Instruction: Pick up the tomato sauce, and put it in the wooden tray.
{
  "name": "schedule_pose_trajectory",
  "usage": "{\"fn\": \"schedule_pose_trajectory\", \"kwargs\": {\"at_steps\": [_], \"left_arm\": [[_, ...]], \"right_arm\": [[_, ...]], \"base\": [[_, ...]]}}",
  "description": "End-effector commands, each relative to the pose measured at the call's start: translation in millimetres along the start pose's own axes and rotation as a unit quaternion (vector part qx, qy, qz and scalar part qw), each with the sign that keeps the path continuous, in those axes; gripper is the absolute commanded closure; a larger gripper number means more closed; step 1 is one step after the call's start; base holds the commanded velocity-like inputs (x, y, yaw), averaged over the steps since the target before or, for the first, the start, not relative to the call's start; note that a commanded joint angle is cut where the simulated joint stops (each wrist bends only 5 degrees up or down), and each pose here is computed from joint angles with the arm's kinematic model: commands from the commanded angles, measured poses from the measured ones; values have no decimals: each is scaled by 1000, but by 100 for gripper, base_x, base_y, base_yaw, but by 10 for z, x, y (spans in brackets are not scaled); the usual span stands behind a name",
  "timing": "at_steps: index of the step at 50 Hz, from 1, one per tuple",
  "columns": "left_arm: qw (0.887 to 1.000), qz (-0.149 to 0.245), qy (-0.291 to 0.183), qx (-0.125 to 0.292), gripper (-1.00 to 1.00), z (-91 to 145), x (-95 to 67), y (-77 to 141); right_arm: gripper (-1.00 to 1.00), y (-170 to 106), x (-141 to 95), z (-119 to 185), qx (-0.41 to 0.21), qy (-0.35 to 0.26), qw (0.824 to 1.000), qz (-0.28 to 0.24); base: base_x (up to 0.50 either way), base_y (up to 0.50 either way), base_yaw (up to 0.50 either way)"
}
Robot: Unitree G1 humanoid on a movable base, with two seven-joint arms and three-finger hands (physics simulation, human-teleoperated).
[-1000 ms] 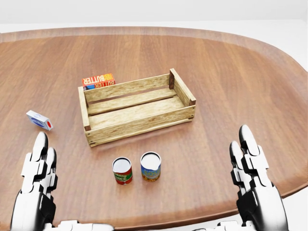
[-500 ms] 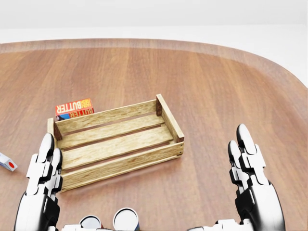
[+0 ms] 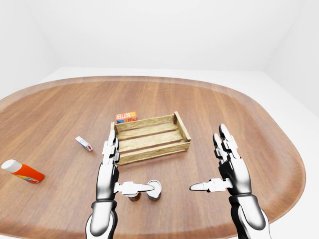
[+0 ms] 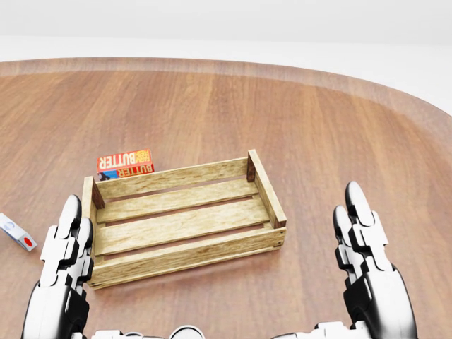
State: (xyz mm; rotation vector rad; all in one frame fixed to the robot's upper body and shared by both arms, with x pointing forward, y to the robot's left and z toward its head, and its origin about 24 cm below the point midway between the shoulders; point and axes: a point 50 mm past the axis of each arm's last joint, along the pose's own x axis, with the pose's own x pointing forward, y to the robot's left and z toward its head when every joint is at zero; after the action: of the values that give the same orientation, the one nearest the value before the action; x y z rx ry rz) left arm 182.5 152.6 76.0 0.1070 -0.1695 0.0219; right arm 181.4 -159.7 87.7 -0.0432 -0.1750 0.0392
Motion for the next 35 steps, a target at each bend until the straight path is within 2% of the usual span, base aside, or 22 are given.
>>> {"fn": "schedule_pose_trajectory", "kwargs": {"at_steps": [1,17,23,27,32,35], "left_arm": [[1000,0,1,1,-100,1,-9,-2],[1000,0,0,0,-100,-8,11,-1],[1000,0,1,0,-100,-9,5,-3],[1000,0,2,0,-100,-10,4,-4],[1000,2,2,4,-100,-13,9,-8],[999,31,6,22,-100,-35,32,35]], "right_arm": [[-100,14,-6,2,-1,-1,1000,3],[-100,11,4,-29,-6,2,1000,-3],[-100,50,-17,-11,3,1,1000,25],[-100,13,-14,-16,-5,-2,1000,3],[-100,16,3,-27,-1,5,1000,2],[-100,16,19,-37,-5,8,1000,-2]], "base": [[52,-14,0],[52,-14,0],[44,-18,0],[39,-40,0],[29,-10,0],[12,0,0]]}}
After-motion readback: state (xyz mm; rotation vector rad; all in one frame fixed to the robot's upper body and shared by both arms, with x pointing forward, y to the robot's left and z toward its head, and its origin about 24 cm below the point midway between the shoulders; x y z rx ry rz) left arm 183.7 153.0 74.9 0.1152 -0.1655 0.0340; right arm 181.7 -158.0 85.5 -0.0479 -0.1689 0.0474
